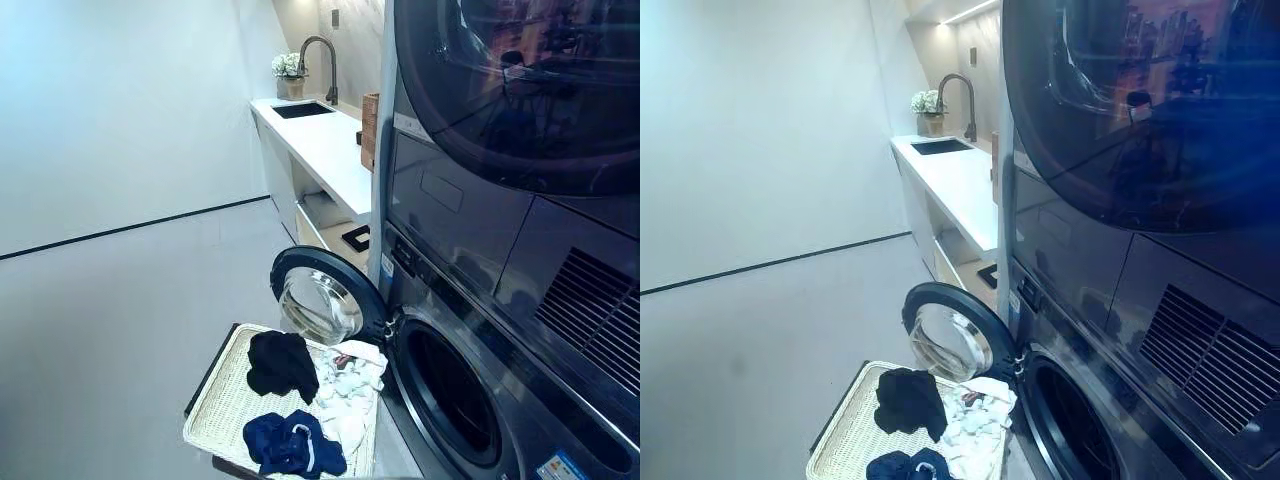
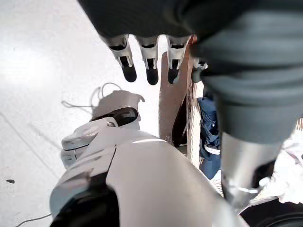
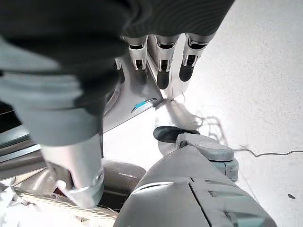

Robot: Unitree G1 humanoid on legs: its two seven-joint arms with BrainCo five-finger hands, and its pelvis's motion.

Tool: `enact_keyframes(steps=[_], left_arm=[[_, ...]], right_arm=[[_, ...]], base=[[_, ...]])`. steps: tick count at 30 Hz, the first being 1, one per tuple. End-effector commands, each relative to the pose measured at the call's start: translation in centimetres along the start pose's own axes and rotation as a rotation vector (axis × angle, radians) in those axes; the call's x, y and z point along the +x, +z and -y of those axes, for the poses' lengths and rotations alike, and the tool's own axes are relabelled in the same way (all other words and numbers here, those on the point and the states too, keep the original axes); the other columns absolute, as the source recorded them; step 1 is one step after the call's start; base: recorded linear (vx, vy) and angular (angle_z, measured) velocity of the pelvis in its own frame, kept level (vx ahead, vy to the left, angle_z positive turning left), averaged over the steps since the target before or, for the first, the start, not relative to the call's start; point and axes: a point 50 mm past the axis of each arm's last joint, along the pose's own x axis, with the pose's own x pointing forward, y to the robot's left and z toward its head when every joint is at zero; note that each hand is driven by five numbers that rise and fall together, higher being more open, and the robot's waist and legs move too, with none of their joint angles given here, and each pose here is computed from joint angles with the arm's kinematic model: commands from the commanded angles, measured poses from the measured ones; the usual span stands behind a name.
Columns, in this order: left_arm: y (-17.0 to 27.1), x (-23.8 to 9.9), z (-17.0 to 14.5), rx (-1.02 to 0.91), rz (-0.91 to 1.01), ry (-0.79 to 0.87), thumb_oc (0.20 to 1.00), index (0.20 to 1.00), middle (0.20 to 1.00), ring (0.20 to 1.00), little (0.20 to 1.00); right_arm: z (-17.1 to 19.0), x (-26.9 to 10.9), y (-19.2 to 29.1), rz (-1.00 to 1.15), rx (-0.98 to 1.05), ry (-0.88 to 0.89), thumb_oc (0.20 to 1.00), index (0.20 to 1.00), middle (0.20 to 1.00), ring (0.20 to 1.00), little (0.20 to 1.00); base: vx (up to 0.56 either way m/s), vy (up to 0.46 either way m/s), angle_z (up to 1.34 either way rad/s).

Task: Put the clothes into the washing machine.

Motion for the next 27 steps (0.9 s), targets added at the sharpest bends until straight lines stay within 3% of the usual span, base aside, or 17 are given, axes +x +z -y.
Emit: enact_keyframes(steps=[1, 27], left_arm=[[2.52, 0.24, -1.47, 0.025, 0.032, 0.039, 1.000, 1.000, 1.000, 1.000, 1.000], [2.23, 0.19, -1.78, -0.026, 0.023, 0.089, 1.000, 1.000, 1.000, 1.000, 1.000]], right_arm=[[-0.87, 0.00, 2.29, 0.023, -0.014, 0.013, 1.000, 1.000, 1.000, 1.000, 1.000], [-0.79, 0.00, 2.09, 0.013, -0.018, 0.012, 1.000, 1.000, 1.000, 1.000, 1.000]], base=[[-0.18, -0.103, -0.51], [0.00, 0.000, 0.00]])
